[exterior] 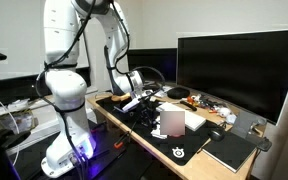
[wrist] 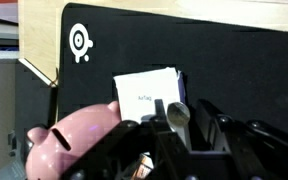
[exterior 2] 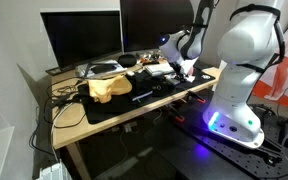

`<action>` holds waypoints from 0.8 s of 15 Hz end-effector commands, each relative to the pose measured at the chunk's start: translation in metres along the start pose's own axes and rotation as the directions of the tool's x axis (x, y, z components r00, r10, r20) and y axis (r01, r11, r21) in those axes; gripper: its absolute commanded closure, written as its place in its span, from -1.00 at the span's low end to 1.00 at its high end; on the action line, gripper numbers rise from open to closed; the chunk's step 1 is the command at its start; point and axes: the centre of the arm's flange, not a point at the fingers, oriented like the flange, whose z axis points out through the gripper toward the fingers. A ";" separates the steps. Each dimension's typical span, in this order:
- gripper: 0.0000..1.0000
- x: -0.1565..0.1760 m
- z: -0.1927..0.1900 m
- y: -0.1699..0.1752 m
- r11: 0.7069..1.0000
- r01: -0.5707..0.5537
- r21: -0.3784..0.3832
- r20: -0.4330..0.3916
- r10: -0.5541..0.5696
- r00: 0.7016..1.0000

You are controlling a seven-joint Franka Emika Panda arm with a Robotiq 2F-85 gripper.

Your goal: Pick the coin and put it in the pig saving box

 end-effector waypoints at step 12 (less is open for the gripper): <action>1.00 -0.001 0.000 -0.001 0.999 -0.014 -0.033 -0.012 0.014 1.000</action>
